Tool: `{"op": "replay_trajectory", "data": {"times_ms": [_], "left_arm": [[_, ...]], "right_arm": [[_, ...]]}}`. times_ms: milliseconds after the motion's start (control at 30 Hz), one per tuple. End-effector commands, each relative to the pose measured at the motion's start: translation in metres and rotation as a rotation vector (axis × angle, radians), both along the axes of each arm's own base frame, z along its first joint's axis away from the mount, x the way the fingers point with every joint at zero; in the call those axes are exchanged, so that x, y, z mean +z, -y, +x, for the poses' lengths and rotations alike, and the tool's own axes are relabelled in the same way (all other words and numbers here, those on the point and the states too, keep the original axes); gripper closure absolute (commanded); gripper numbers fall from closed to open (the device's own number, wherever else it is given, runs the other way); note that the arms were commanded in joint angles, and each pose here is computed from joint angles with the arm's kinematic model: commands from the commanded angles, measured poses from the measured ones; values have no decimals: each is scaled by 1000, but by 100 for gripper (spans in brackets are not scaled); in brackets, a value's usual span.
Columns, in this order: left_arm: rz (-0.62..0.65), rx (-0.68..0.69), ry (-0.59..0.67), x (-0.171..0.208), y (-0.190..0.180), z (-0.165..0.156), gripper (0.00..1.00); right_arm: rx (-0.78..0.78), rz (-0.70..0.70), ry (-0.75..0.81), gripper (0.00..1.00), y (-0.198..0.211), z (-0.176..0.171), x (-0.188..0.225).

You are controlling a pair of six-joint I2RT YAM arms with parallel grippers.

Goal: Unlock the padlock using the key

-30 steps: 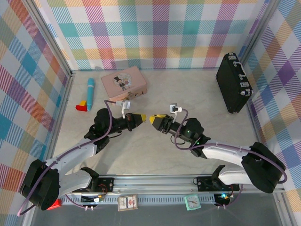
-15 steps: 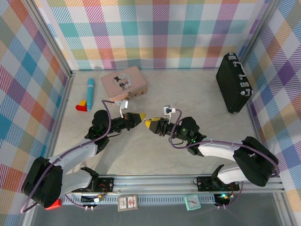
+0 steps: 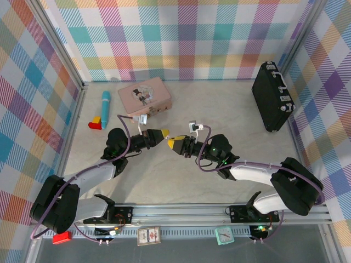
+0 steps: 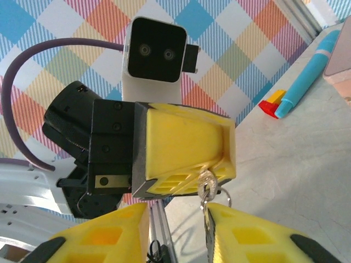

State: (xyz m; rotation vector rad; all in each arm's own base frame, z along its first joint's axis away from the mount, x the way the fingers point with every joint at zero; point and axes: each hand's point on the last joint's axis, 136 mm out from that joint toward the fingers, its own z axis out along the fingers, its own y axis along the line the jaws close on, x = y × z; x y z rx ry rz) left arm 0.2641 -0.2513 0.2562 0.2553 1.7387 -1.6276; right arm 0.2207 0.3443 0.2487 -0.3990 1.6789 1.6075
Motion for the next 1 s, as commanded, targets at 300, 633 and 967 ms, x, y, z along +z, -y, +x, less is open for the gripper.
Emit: {"op": "replay_trajectory", "data": {"times_ms": [300, 633, 967], "left_arm": [[-58, -61, 53, 13, 2, -6, 100], [-74, -73, 49, 14, 4, -5, 100], [-74, -75, 45, 14, 4, -5, 100]], "right_arm": [[-36, 44, 21, 67, -2, 13, 19], [-4, 41, 18, 73, -11, 14, 18], [-10, 17, -3, 79, -12, 17, 10]]}}
